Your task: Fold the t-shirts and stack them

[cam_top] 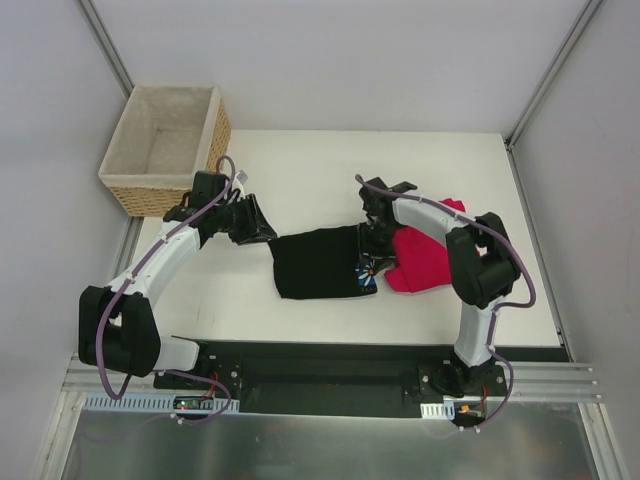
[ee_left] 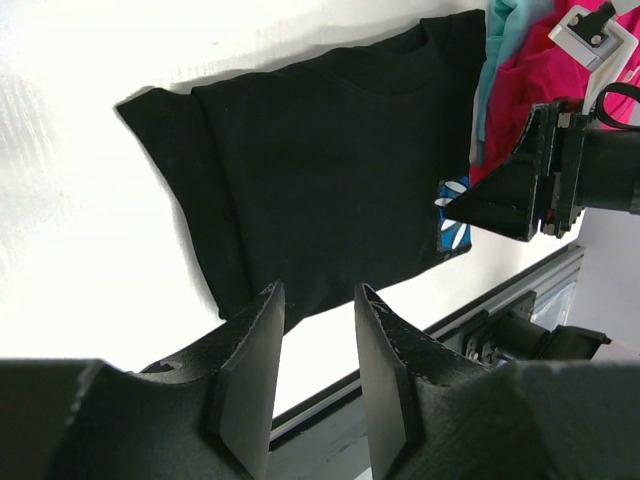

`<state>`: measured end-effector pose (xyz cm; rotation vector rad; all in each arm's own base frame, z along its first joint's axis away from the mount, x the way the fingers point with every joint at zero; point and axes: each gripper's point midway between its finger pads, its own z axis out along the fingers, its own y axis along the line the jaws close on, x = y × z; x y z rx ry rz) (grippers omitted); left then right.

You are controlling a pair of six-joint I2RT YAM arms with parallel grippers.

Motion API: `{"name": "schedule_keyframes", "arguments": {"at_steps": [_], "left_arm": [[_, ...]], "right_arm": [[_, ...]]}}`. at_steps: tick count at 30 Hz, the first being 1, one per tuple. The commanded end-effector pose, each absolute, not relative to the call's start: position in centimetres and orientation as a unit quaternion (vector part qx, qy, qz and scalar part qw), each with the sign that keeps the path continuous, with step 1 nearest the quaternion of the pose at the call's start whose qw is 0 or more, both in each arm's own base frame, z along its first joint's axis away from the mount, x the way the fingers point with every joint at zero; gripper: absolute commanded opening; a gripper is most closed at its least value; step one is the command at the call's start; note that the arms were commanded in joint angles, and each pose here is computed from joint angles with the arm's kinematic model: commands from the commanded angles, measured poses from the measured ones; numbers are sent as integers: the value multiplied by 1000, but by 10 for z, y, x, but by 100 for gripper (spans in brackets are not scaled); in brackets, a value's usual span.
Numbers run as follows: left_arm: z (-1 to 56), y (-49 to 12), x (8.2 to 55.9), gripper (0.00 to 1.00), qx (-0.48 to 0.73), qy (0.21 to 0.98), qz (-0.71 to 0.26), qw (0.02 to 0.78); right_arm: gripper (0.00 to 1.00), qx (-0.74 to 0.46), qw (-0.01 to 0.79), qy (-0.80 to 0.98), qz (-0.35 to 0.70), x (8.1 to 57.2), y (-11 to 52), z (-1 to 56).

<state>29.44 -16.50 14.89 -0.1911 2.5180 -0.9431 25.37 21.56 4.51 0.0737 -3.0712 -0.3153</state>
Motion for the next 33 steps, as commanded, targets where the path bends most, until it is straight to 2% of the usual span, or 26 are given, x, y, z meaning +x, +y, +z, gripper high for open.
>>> {"name": "schedule_keyframes", "arguments": {"at_steps": [1,10,22,33], "left_arm": [[156,-158,300,35,-72,906,-331,252],[178,-157,305,37,-62,899,-332,280],[181,-163,311,37,-62,899,-344,265],[195,-162,308,37,-51,893,-345,284]], "right_arm": [[42,6,35,-991,-131,257,232,39],[43,8,57,-993,-101,254,224,36],[44,29,-3,-996,-89,256,210,91],[44,33,40,-997,-53,259,207,36]]}}
